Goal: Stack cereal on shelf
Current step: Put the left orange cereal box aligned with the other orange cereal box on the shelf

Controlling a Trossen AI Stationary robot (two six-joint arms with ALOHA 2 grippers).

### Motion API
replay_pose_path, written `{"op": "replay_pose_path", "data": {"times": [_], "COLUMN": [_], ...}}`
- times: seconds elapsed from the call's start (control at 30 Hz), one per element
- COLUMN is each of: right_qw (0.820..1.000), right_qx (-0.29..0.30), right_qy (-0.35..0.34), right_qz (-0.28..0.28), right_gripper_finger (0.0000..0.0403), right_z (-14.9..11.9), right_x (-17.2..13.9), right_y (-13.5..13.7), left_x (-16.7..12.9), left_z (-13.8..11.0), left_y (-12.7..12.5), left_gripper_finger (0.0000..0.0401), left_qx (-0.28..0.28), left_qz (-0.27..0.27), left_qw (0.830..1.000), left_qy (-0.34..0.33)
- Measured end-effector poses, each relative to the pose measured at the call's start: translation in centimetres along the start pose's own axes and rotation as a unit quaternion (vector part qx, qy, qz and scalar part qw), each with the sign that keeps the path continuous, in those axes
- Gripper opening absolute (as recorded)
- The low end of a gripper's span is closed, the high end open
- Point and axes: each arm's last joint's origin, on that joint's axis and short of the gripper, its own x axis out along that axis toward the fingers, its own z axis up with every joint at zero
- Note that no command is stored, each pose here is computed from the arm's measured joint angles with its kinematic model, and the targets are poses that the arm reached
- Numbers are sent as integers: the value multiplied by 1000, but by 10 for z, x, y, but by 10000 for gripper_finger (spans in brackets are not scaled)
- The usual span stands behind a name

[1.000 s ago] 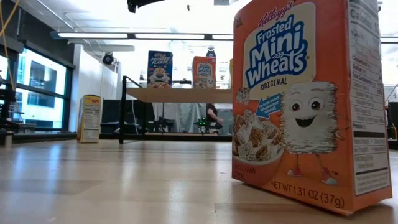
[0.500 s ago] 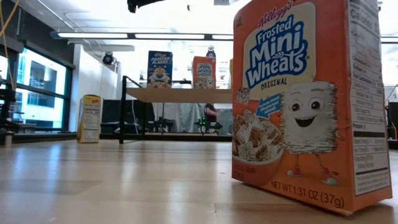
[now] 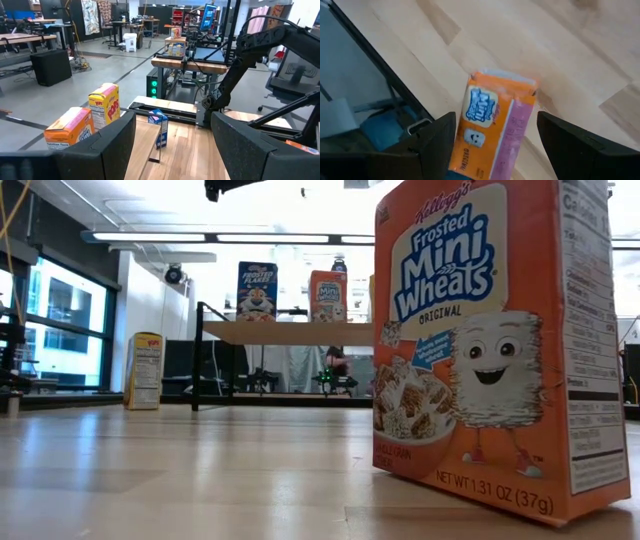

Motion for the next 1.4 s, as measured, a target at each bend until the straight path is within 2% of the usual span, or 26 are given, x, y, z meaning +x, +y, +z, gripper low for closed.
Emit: {"op": "replay_pose_path", "data": {"times": [0.33,0.7,0.9,1.17,1.4], "right_qw": [1000,1000,999,997,989], "right_qx": [-4,-11,-30,-76,-143], "right_qy": [9,11,10,-2,-6], "right_qz": [-10,-10,-11,-14,-42], "right_gripper_finger": [266,178,149,145,145], "right_z": [-2,-2,0,22,58], "right_x": [11,11,9,-13,-43], "right_y": [0,0,0,7,4], "left_x": [0,0,0,0,-2], "left_z": [0,0,0,-1,0], "left_y": [0,0,0,0,0], "left_gripper_finger": [251,251,251,251,251], "left_qx": [0,-4,-13,-12,-8], "left_qz": [0,0,0,0,1], "left_qw": [1000,1000,1000,1000,1000], "left_qy": [1,1,2,4,2]}}
